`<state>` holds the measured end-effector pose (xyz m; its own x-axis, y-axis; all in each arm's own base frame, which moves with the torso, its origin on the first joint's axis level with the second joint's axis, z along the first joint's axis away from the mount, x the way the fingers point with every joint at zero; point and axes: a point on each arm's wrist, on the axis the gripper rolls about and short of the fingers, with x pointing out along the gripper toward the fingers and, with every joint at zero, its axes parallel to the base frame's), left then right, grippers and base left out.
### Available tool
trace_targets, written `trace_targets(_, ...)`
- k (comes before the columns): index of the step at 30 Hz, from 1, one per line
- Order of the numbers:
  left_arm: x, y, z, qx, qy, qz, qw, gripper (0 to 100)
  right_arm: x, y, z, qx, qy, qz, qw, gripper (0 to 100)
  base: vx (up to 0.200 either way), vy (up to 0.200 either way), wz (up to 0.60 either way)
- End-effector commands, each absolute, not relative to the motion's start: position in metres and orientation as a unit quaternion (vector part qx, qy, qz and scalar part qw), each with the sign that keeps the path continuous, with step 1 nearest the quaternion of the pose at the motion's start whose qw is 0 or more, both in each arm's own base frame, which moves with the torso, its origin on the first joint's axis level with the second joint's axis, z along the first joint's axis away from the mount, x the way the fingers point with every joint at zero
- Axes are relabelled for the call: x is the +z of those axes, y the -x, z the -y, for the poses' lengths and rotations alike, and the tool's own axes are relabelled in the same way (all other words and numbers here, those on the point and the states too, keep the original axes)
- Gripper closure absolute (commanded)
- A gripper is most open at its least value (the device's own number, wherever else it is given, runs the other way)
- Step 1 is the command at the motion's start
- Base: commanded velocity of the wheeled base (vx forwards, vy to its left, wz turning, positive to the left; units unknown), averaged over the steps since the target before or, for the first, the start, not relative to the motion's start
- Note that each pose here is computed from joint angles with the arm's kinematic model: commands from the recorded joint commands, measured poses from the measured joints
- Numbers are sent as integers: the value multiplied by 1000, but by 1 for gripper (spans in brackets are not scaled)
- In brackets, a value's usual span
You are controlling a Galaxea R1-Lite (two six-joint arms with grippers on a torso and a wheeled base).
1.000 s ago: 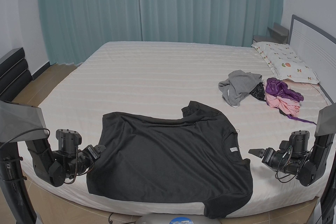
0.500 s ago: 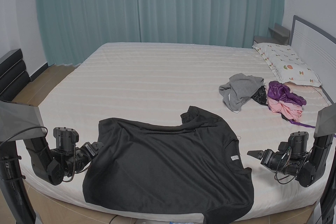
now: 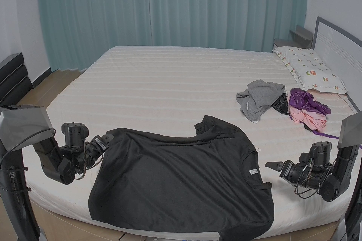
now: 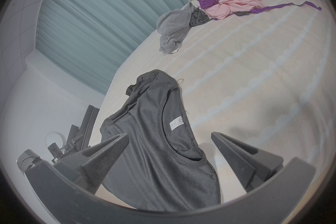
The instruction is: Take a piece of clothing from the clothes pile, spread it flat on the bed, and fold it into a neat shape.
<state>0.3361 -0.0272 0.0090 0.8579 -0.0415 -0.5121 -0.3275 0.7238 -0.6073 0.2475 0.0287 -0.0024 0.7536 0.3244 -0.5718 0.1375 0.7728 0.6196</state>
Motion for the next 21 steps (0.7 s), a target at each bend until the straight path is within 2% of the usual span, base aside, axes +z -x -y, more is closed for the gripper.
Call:
trace_targets(1, -20, -388, 20, 90, 360, -255, 893, 0, -3, -249, -28, 48, -345, -346, 871, 0, 0, 0, 0)
trace_targets(7, -34, -436, 11, 71, 358, -248, 897, 0, -8, -250, -29, 44, -351, -355, 866, 0, 0, 0, 0)
trace_targets(10, -48, -451, 10, 61, 325, -246, 911, 0, -8, -250, -29, 44, -351, -355, 865, 0, 0, 0, 0)
trace_targets(13, -56, -460, 9, 52, 296, -242, 922, 0, -8, -251, -29, 45, -351, -353, 866, 0, 0, 0, 0)
trace_targets(21, -64, -472, 10, 51, 292, -228, 927, 0, -8, -250, -30, 45, -350, -355, 866, 0, 0, 0, 0)
